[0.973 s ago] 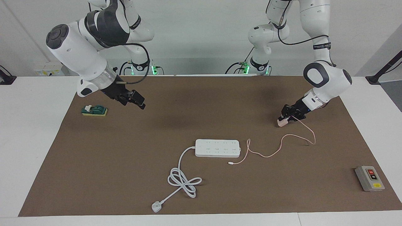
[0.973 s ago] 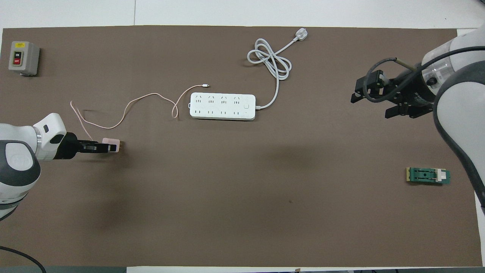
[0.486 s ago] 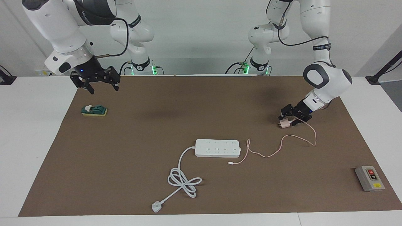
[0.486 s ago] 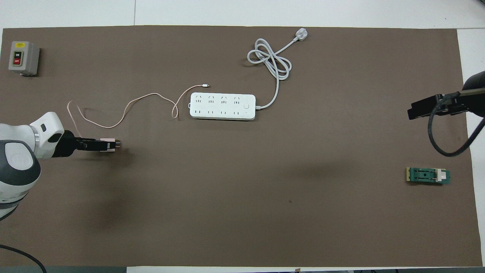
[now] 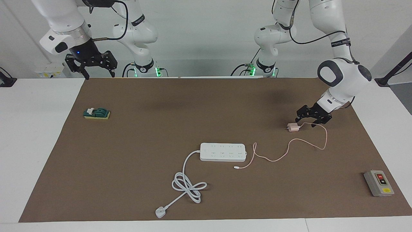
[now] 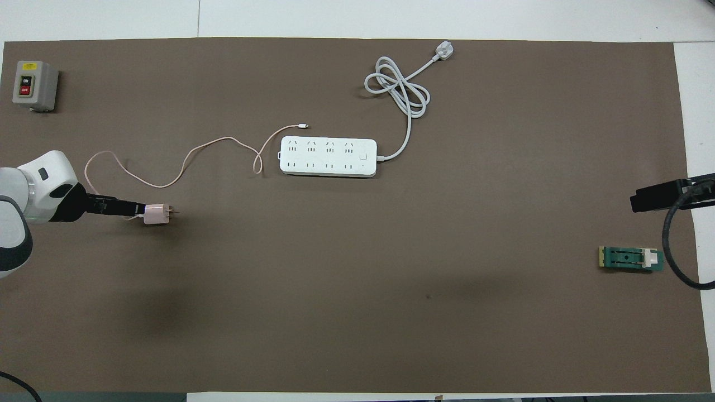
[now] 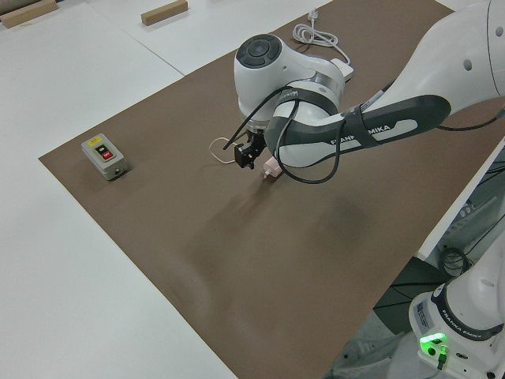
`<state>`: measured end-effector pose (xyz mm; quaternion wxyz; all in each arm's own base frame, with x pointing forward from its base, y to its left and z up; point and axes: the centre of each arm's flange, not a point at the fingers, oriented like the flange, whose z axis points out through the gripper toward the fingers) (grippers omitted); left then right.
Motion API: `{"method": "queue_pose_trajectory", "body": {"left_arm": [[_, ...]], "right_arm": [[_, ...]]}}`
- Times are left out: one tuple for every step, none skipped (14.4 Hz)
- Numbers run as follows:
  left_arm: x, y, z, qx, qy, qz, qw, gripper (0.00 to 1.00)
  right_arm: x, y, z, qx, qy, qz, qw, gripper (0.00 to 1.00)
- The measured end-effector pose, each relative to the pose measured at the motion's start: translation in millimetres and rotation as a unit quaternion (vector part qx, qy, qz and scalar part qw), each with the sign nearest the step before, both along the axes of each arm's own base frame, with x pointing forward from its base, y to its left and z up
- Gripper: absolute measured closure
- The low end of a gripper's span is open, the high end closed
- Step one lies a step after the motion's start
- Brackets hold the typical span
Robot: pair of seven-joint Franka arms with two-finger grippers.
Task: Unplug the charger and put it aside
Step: 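Lower the charger onto the table and open the left gripper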
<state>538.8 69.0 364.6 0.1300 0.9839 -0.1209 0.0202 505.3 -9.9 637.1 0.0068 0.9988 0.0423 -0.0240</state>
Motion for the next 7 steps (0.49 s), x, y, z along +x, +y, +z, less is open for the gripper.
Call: {"method": "queue_pose_trajectory", "body": {"left_arm": [[3,4,13,0.009,0.006,0.002,1.0,0.0],[7,7,29,0.022,0.01,0.009,1.0,0.0],[10,8,44,0.037,0.014,0.021,0.999,0.0],[13,7,59,0.05,0.02,0.038,0.998,0.0],[16,4,75,0.057,0.026,0.057,0.996,0.0],[19,2,92,0.061,0.032,0.073,0.995,0.0],[21,-1,107,0.061,0.038,0.087,0.994,0.0]], "right_arm": [[-0.3,0,-1,-0.007,0.001,0.001,1.0,0.0],[0.2,-1,-1,-0.012,-0.001,0.001,1.0,0.0],[0.8,-2,0,-0.016,-0.004,0.001,1.0,0.0],[0.7,-2,2,-0.017,-0.007,0.001,1.0,0.0],[0.4,-2,3,-0.017,-0.008,0.001,1.0,0.0],[0.0,-2,5,-0.017,-0.01,0.001,1.0,0.0],[-0.2,-2,5,-0.017,-0.01,0.001,1.0,0.0]]}}
